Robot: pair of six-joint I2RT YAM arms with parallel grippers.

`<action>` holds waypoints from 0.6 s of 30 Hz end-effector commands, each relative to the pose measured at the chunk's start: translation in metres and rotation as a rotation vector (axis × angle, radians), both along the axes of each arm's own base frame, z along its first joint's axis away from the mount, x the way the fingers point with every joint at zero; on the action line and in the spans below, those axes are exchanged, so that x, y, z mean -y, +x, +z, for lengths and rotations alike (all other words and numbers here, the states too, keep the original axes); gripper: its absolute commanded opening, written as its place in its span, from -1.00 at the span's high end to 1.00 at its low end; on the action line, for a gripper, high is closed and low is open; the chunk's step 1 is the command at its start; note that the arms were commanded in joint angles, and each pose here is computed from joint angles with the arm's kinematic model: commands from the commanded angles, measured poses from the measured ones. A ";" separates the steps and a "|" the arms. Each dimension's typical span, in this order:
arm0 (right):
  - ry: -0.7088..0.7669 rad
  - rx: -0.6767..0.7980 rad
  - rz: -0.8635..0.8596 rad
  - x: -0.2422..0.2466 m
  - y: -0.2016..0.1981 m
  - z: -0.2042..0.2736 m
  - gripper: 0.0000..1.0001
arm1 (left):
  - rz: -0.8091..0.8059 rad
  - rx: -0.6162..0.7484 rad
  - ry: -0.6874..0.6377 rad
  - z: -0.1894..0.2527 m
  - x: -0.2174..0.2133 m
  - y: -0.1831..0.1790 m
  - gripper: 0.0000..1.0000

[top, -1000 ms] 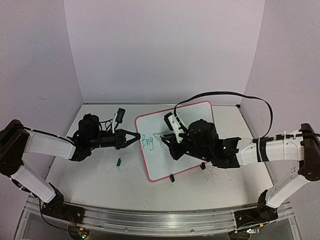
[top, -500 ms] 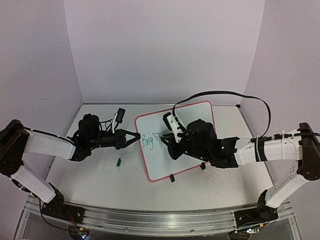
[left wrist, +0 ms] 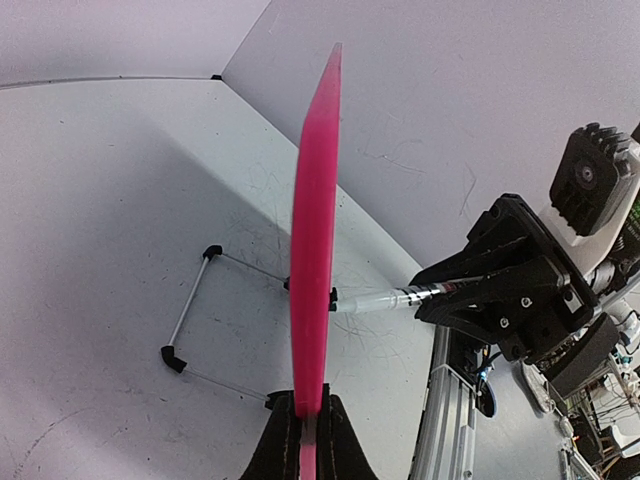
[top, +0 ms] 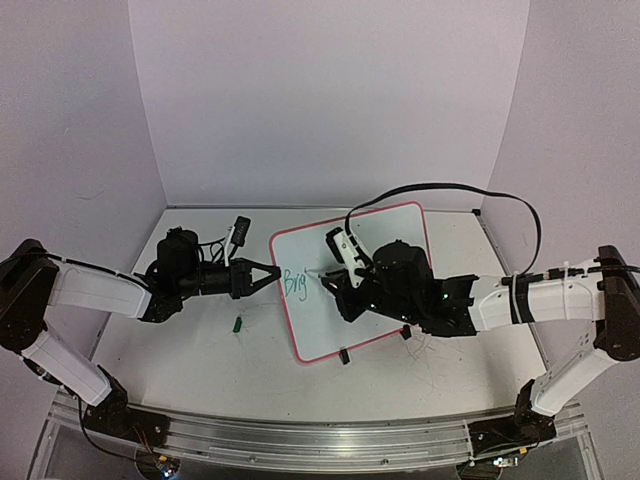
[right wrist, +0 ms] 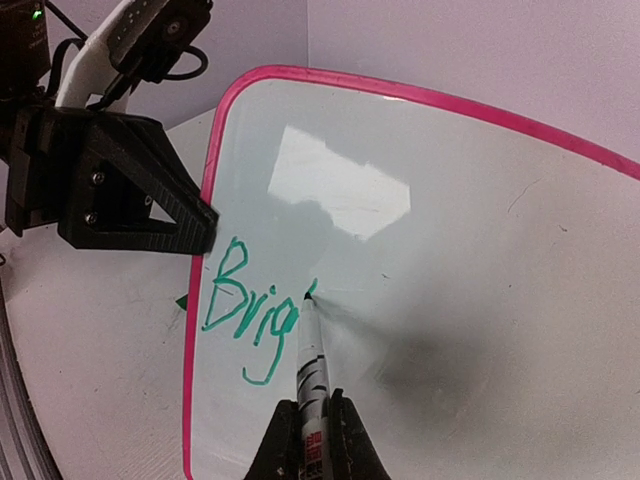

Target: Write a sentence on the whiteboard

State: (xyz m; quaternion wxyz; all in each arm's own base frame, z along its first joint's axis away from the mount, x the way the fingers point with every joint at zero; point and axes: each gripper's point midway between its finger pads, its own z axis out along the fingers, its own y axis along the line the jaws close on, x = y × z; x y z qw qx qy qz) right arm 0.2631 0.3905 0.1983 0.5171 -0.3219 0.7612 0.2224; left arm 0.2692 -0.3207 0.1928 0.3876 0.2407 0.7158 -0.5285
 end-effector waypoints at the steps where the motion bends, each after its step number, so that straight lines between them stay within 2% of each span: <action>1: 0.009 -0.024 -0.003 0.005 -0.003 -0.002 1.00 | -0.008 0.073 -0.033 0.023 0.003 0.002 1.00; 18: 0.010 -0.074 0.013 0.009 -0.014 -0.013 1.00 | -0.009 0.073 -0.034 0.023 0.003 0.002 1.00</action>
